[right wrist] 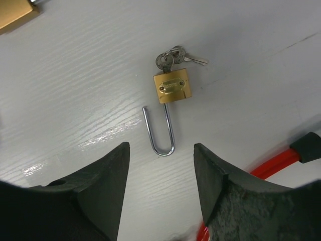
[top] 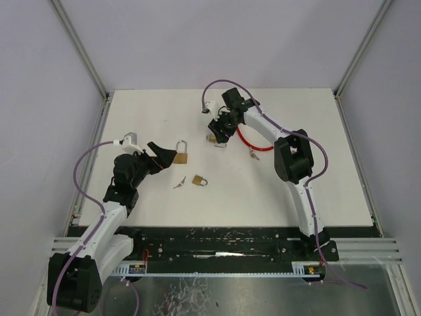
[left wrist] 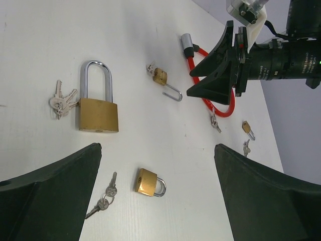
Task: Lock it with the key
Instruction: Pick up the lock from the center of the board.
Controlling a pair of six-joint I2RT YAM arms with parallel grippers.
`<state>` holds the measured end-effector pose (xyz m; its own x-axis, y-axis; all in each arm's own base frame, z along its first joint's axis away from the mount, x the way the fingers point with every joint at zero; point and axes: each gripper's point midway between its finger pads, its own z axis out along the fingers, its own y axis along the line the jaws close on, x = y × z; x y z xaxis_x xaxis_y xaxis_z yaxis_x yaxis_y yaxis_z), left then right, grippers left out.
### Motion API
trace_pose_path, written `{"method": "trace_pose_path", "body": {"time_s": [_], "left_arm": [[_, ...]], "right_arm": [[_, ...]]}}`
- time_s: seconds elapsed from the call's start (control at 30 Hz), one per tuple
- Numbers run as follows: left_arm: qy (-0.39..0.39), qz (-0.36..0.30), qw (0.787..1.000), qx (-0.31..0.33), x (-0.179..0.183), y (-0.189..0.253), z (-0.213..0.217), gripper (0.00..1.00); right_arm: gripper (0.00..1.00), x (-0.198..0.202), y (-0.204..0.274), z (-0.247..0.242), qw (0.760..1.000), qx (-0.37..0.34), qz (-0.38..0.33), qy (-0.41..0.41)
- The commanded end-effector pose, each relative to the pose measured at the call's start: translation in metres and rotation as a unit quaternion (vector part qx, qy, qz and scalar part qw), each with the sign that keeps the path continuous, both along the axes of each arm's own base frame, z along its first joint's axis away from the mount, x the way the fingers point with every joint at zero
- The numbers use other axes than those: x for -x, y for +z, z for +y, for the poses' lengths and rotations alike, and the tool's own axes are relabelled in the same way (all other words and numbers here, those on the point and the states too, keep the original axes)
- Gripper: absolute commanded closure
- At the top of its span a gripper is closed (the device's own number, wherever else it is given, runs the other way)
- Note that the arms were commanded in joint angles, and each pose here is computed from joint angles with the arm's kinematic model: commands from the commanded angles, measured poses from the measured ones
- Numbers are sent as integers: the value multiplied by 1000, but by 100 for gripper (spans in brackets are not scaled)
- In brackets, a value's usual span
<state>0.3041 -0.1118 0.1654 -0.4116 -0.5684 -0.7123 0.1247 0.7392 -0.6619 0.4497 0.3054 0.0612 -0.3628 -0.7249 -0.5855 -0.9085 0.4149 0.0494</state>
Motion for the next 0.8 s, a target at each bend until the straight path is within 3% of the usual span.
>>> {"method": "trace_pose_path", "body": {"time_s": [0.0, 0.37, 0.57, 0.77], "left_arm": [[1, -10, 1000, -11, 0, 2, 1, 8], [-1, -10, 1000, -11, 0, 3, 0, 8], [-1, -11, 1000, -11, 0, 3, 0, 8], [-1, -11, 1000, -11, -1, 3, 0, 8]], "right_arm": [[40, -21, 12, 1, 999, -1, -37, -4], [40, -36, 1, 17, 997, -8, -53, 53], [26, -39, -3, 27, 996, -18, -59, 71], [25, -39, -15, 34, 996, -18, -55, 75]]}}
